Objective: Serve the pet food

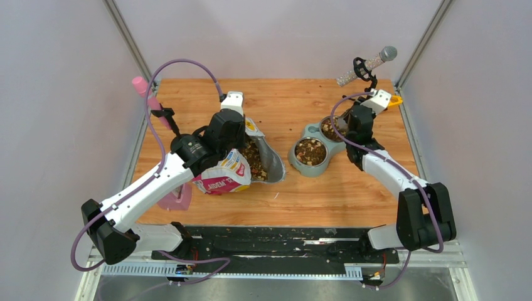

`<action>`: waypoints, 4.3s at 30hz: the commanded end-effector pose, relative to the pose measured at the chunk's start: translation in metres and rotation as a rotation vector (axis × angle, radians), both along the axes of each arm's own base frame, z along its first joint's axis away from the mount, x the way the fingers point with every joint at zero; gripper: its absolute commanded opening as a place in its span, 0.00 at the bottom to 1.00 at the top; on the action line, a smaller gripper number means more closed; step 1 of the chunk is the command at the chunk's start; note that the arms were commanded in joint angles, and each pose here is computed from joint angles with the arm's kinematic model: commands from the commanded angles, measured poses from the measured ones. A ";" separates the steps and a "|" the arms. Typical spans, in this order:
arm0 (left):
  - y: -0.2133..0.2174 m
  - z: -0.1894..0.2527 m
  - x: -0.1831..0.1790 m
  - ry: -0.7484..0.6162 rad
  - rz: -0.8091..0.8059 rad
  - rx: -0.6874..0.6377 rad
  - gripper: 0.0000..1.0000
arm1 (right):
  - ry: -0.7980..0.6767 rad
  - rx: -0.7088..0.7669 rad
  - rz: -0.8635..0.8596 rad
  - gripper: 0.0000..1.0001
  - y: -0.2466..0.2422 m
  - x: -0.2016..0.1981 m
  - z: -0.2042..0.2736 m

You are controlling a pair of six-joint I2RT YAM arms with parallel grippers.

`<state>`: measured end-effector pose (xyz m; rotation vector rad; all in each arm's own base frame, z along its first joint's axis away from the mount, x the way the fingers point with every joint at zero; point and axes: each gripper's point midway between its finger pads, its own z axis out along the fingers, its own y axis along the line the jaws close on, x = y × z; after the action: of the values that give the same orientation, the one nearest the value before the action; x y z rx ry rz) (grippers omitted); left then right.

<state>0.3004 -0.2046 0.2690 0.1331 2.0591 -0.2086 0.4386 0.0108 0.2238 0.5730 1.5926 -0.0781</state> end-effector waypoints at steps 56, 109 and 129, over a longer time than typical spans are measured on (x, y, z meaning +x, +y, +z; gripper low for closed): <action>-0.010 0.063 0.030 -0.160 0.076 -0.094 0.00 | -0.187 0.379 1.140 0.00 0.240 -0.213 0.176; -0.024 0.059 0.016 -0.041 0.060 -0.204 0.00 | 0.210 1.004 0.649 0.00 0.322 -0.171 -0.017; -0.021 0.058 0.013 -0.063 0.040 -0.200 0.00 | -0.133 1.289 0.448 0.00 0.236 -0.165 0.026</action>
<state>0.3059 -0.2206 0.2668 0.0748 2.1502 -0.2323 0.2645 0.2711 0.2123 0.9832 1.6745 1.2804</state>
